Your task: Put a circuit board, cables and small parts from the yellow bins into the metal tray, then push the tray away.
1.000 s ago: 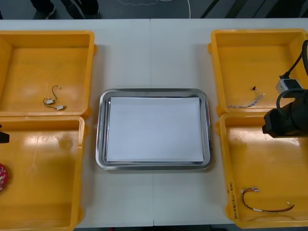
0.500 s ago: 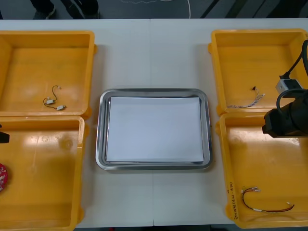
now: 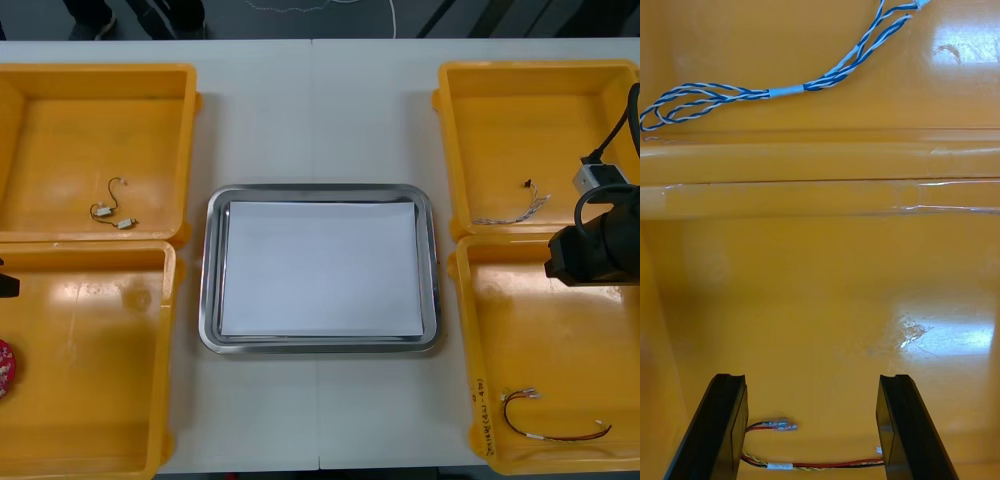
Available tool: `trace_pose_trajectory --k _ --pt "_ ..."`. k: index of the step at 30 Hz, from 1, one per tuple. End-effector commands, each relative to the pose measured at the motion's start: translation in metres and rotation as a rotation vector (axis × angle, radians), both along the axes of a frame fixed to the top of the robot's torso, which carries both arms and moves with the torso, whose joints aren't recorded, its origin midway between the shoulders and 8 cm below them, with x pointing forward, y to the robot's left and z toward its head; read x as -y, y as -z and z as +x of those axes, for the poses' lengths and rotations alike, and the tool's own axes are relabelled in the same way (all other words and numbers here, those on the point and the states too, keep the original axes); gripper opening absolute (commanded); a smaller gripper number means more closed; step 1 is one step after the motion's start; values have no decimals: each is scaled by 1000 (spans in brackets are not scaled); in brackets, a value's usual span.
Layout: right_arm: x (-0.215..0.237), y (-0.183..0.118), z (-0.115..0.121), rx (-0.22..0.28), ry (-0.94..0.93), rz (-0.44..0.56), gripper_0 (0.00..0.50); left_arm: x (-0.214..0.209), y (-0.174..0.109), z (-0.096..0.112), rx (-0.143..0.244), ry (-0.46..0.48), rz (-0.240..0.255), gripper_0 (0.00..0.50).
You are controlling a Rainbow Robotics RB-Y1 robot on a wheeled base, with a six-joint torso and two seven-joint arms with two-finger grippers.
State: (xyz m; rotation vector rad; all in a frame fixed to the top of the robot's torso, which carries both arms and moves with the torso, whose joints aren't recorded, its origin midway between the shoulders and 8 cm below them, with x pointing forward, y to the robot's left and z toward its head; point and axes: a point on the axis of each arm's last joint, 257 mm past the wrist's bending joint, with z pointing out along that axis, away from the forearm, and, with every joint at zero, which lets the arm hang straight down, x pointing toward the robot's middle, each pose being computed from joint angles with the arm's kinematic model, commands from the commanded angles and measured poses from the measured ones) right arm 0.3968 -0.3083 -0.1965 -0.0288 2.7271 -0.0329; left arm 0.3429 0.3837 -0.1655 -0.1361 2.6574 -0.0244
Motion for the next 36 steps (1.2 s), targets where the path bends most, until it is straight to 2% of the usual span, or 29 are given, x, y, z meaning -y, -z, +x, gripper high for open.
trace_pose_trajectory --k 1,36 --pt "4 -3 0 13 16 14 500 -14 -13 -6 11 79 99 500" --pt "4 -3 0 13 16 14 500 -14 -13 -6 11 79 99 500"
